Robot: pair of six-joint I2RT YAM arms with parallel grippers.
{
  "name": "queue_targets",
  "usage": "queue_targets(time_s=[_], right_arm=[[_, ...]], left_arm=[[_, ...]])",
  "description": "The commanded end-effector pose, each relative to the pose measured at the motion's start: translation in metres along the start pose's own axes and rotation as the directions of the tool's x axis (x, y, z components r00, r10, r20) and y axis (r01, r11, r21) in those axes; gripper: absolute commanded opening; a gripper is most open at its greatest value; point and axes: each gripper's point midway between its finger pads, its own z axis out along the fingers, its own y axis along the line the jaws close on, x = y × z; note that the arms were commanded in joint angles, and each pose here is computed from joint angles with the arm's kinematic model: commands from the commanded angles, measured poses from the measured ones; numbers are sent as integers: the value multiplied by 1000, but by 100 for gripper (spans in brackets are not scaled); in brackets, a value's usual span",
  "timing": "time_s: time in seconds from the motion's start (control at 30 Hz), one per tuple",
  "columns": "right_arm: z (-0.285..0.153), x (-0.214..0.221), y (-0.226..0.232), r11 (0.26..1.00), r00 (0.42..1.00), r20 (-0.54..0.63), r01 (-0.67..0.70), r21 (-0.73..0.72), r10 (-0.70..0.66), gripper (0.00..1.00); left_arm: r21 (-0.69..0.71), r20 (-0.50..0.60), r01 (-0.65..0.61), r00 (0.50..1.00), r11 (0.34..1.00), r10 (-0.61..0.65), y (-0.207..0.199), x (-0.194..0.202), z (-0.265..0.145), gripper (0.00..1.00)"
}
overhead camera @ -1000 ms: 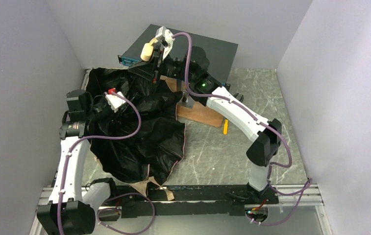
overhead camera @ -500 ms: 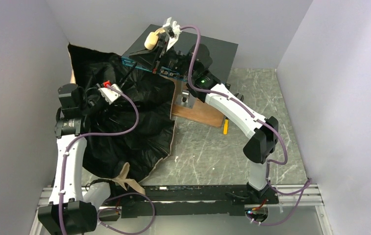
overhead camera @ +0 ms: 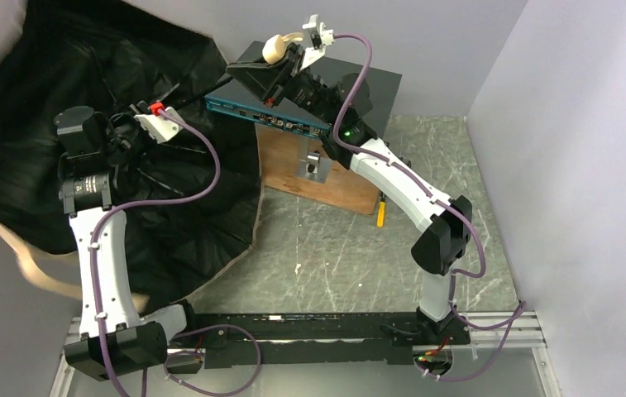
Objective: Open the umbrella
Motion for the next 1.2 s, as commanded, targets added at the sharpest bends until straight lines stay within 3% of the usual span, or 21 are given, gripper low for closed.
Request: queue_targets(time_s=[0.0,0.13,0.27,0.37,0.5,0.57,0.67,0.83,0.97,1.17], right_arm=[[-37,-189,132,947,940,333,174,-270,-77,0],[-43,-189,137,947,939,338,170,-274,-71,0],[-48,-175,129,959,950,307,130,-251,-49,0],[-54,-140,109,975,972,231,85,-204,-37,0],[-73,-86,84,991,993,110,64,-117,-51,49],[-84,-61,75,992,995,45,91,-88,-87,66],[-105,-30,62,993,990,-77,113,-35,-116,82],[-130,-19,49,968,934,-266,250,1,-241,87],[-124,-22,35,912,828,-395,406,-65,-397,88],[-99,-8,27,770,622,-477,599,-221,-621,82]], left_arm=[[-188,-595,-174,804,967,28,65,145,-53,36],[-212,-616,-235,786,948,57,86,147,-60,30],[-247,-589,-305,801,920,107,110,127,-61,0],[-288,-556,-379,814,879,169,133,99,-66,0],[-322,-514,-481,812,815,276,157,61,-72,0],[-313,-491,-534,799,785,347,160,44,-74,0],[-311,-482,-649,737,694,474,166,18,-79,0],[-303,-444,-786,616,539,650,167,-24,-86,0],[-276,-425,-883,466,379,776,161,-50,-89,0],[-252,-372,-935,333,251,866,145,-79,-93,0]])
